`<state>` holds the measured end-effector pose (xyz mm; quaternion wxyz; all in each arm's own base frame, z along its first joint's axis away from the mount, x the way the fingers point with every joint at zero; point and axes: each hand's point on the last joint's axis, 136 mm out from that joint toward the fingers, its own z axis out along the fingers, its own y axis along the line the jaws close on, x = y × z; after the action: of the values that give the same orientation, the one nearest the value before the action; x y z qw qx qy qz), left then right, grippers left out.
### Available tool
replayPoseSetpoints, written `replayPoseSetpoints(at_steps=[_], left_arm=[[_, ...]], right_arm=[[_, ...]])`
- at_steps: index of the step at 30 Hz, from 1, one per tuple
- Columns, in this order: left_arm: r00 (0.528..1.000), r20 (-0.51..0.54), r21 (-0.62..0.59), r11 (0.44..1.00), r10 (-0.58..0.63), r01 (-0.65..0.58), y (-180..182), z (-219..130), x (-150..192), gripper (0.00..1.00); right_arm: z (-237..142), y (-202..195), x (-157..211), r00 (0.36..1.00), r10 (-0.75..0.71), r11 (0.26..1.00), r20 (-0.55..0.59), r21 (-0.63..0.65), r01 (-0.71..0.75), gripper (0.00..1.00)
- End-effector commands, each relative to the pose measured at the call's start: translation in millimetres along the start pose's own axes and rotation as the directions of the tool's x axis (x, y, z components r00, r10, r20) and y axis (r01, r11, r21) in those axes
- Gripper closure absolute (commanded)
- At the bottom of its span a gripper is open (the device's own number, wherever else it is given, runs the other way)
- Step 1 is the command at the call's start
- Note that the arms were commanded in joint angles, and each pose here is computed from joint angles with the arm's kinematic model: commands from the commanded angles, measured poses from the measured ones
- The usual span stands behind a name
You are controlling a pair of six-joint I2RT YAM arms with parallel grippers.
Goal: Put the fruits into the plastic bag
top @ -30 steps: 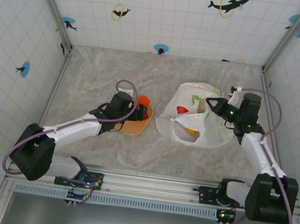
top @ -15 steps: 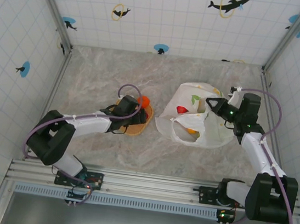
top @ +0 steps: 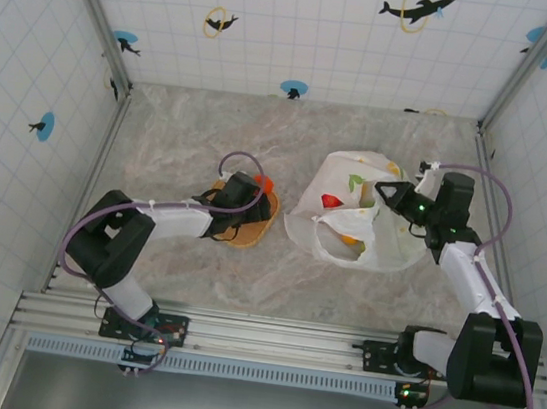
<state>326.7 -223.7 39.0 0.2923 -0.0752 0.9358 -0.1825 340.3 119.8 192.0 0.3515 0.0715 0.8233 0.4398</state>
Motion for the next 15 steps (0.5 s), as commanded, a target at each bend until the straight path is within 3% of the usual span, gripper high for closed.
replayPoseSetpoints(at_steps=[1, 15], left_arm=[[0.998, 0.059, -0.039, 0.999, 0.003, -0.001, 1, 1, -15, 0.08], [0.995, 0.096, -0.095, 0.995, 0.028, -0.019, 19, -18, -16, 0.18]], right_arm=[[1, -5, 4, 1.000, -0.007, 1.000, -0.005, -0.006, 0.007, 1.00], [1, -10, 5, 1.000, -0.002, 1.000, -0.003, 0.001, 0.002, 1.00]])
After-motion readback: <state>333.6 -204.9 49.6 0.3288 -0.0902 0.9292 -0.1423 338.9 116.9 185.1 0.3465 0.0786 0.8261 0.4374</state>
